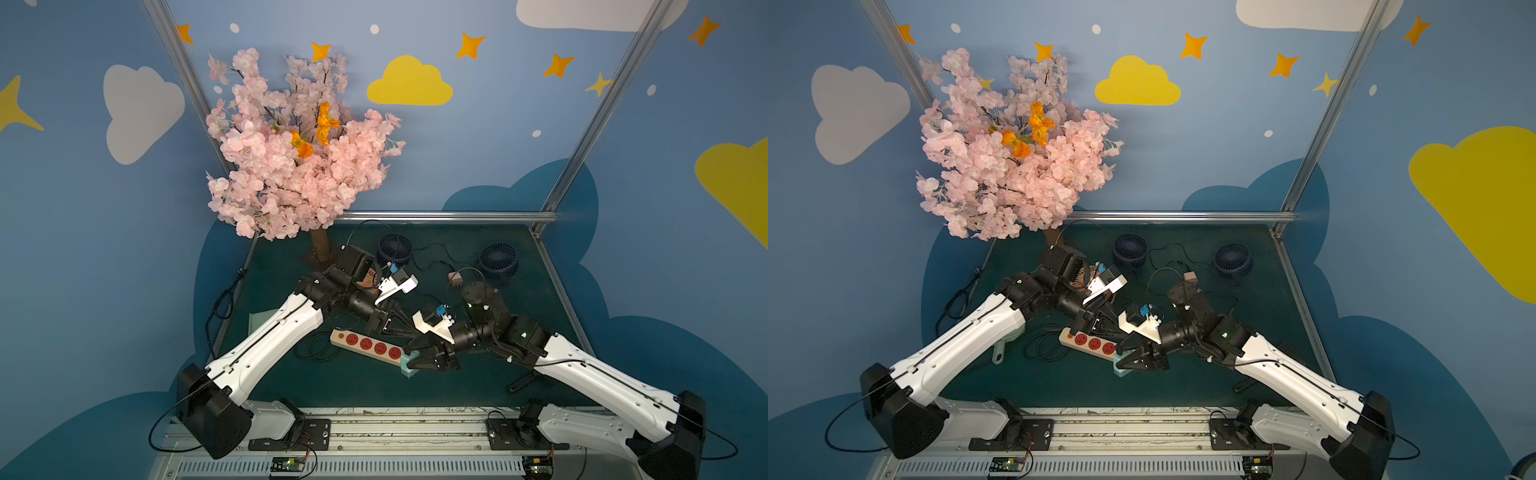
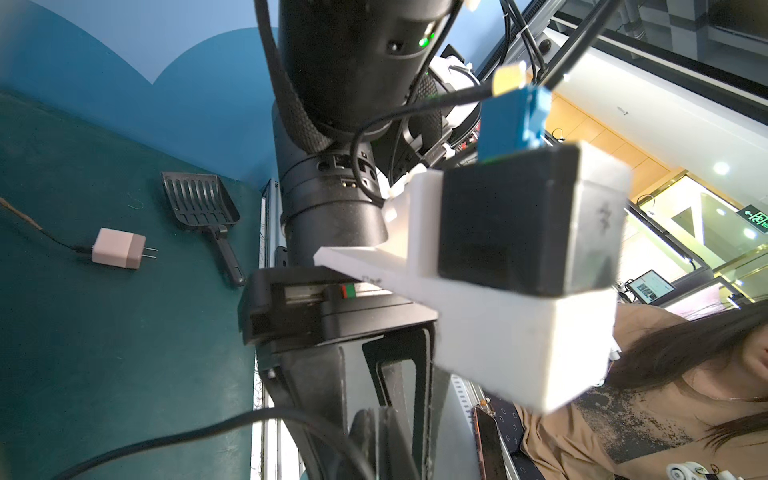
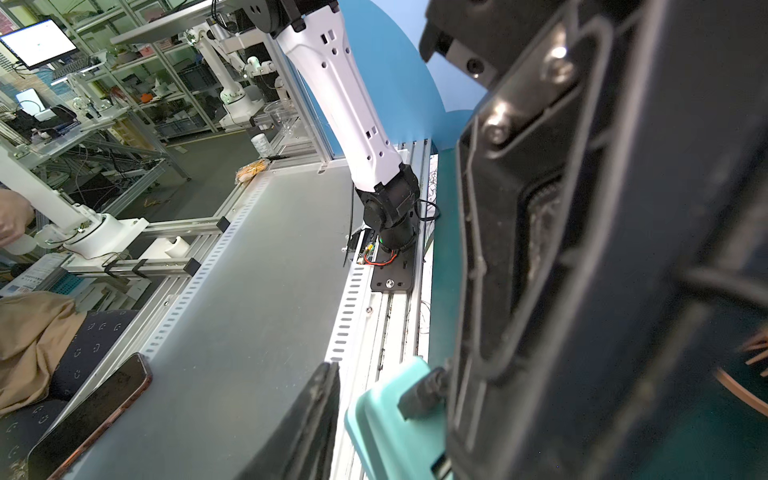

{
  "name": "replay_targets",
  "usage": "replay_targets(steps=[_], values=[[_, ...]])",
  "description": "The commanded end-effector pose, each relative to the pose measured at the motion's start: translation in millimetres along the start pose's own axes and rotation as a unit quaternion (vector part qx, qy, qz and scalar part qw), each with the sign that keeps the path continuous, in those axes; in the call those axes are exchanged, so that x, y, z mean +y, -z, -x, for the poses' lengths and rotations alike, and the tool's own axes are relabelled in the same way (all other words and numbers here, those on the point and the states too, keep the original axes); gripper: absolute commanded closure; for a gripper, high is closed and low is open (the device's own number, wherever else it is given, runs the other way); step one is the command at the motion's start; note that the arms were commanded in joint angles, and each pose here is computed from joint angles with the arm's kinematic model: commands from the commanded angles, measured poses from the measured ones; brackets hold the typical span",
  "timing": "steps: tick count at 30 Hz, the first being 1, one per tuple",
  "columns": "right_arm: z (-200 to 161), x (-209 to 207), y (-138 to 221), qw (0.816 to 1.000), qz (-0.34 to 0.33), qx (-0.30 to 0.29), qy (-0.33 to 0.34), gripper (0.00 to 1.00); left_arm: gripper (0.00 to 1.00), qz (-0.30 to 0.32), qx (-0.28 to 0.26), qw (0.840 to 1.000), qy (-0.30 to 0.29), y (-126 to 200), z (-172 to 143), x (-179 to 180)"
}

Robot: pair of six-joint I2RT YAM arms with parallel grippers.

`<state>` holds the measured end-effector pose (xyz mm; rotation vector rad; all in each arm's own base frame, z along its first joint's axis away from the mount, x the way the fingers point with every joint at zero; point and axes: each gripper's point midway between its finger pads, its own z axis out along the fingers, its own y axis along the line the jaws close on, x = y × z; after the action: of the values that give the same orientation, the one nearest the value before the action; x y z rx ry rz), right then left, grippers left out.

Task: Plug the desk fan into the power strip
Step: Pick up the plug from the center of the board.

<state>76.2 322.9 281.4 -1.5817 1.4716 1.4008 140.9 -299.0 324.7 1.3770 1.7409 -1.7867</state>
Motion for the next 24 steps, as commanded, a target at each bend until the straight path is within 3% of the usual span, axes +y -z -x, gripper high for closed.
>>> replay_targets(steps=[1,5,17,21,24], values=[[-10,4,-3,0.999,0.016,0.019,-0.022,0.52,0.98,-0.035,-0.014,0.999,-0.021,5,13,-20],[-12,-2,-6,1.0,0.008,0.021,-0.02,0.41,0.98,-0.047,-0.01,0.999,-0.011,2,11,-22],[-7,-21,-9,0.999,-0.031,0.015,0.0,0.26,0.98,-0.063,-0.005,0.998,0.002,0,2,-34],[-2,-21,-8,0.999,-0.032,0.006,-0.014,0.28,0.98,-0.057,-0.003,0.998,0.001,0,-1,-35],[-4,-14,-9,1.0,-0.012,0.008,-0.025,0.39,0.98,-0.052,-0.003,0.999,-0.005,1,0,-37]])
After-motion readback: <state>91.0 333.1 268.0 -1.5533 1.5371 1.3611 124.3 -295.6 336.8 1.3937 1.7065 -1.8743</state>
